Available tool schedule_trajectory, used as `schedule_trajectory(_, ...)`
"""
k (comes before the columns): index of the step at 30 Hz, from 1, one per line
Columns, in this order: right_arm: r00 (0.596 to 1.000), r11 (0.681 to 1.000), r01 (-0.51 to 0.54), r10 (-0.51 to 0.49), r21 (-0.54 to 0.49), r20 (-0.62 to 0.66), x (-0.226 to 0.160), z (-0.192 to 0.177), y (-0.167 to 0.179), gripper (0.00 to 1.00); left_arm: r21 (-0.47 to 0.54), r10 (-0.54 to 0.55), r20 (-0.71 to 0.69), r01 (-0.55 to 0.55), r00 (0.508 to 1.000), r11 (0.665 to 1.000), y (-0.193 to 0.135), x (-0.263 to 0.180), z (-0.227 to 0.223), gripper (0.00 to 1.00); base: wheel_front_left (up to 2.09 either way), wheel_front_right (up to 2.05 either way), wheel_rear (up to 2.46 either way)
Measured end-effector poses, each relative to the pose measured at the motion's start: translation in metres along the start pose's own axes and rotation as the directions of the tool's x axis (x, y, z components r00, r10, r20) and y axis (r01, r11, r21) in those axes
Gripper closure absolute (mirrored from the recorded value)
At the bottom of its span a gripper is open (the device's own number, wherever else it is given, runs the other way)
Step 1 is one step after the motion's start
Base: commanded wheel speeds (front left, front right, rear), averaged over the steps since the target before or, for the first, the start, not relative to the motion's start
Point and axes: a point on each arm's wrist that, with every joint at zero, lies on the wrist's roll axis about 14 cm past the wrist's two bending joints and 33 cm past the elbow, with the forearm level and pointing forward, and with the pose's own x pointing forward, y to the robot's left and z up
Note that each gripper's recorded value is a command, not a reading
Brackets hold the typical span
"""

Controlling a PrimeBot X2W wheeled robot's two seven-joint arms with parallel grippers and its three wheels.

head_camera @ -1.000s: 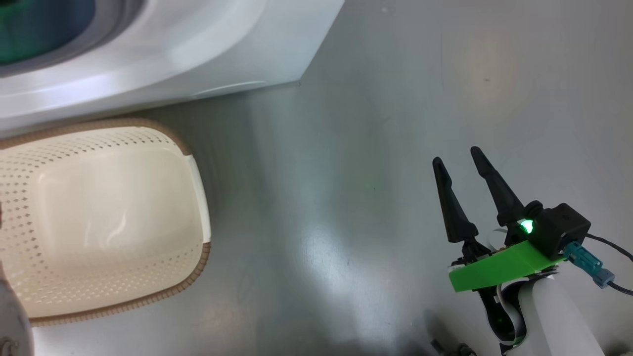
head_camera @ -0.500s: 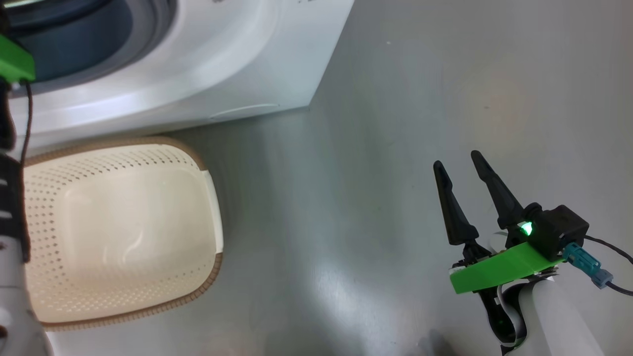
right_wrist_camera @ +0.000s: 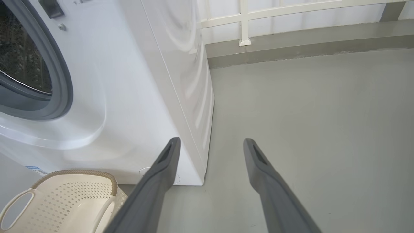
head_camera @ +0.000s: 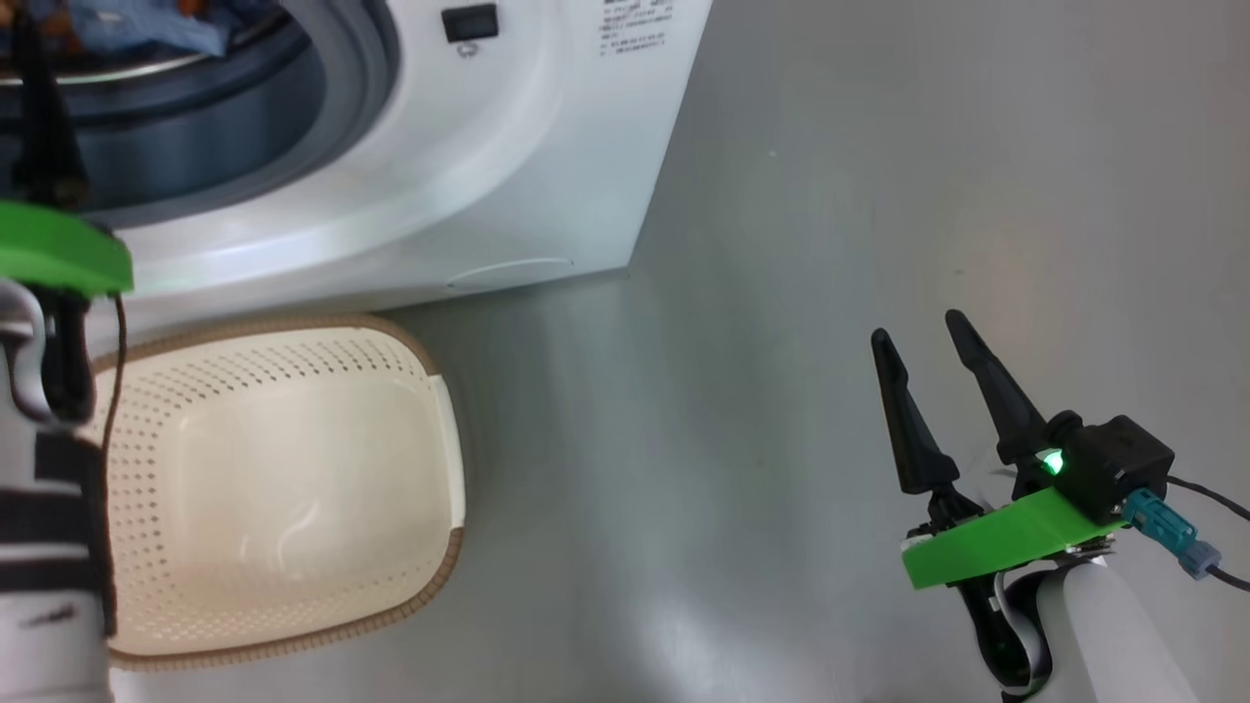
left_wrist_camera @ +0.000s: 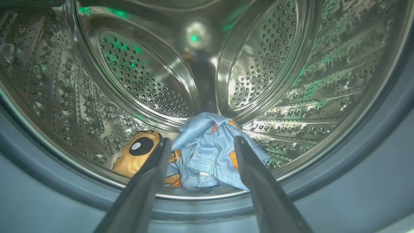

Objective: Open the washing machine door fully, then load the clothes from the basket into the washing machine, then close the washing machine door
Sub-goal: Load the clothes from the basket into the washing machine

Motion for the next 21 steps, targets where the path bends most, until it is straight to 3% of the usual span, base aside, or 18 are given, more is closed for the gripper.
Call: schedule_trajectory(21, 0.996, 1.0, 0.013, -0.011, -0.021, 0.088, -0.043, 0.043, 0.002, 0.0, -0.019, 0.056, 0.017, -0.055, 0.998, 0.998, 0.004, -0.128, 0.011, 0.0, 0.0, 0.0, 0.0)
